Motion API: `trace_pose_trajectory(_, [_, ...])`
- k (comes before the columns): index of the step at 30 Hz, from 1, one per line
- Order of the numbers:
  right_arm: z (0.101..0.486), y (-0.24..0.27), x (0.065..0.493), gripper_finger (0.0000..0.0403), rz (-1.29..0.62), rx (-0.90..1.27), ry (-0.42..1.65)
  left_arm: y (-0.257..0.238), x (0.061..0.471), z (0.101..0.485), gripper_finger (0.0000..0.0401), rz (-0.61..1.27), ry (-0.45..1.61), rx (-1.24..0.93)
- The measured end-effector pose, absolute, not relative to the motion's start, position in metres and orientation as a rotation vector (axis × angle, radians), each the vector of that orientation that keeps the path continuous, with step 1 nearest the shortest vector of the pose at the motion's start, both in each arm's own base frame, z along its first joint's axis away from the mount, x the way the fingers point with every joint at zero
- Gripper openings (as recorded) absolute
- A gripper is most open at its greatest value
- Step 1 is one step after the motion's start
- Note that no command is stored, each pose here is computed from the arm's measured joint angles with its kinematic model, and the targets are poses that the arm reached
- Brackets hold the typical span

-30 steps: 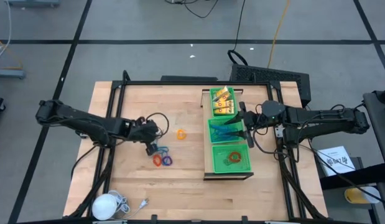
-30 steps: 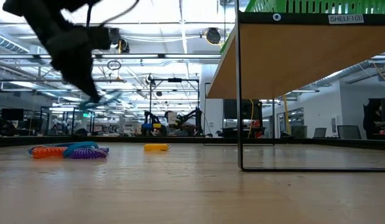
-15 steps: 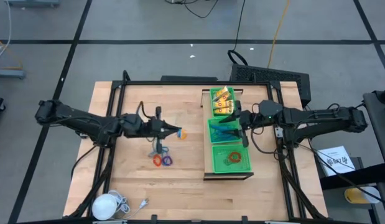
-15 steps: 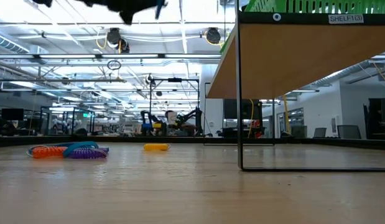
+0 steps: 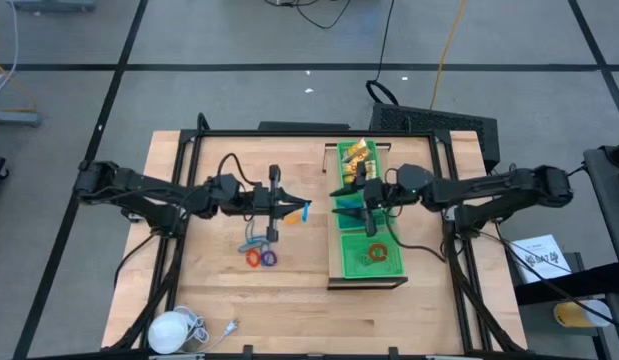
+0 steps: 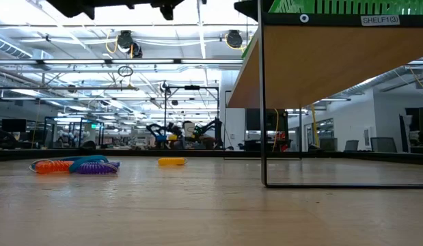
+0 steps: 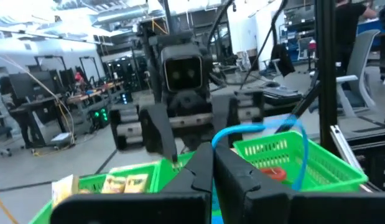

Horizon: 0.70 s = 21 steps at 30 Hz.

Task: Pick & Place Office Desk Supplies
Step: Put the blue rubber band into the middle green bin

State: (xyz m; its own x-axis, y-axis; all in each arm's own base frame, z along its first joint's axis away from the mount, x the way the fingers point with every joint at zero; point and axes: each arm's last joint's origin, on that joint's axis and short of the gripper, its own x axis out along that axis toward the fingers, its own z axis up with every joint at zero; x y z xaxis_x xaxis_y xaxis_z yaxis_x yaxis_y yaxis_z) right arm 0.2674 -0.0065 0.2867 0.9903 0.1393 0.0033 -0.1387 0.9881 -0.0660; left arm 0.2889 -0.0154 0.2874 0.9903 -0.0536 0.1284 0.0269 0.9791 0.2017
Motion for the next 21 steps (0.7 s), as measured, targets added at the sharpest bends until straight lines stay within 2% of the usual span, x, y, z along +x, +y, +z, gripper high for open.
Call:
trace_pose_trajectory(12, [0.271,0.001,0.294,0.0266,0.167,-0.076,-0.123,-0.006,0.309,0.294,0.0004,-0.081,-0.141,0.224])
trace_pose_trajectory(21, [0.263,0.004,0.306,0.0280,0.176,-0.083,-0.201,-0.002,0.310,0.293,0.0005,-0.070,-0.131,0.207])
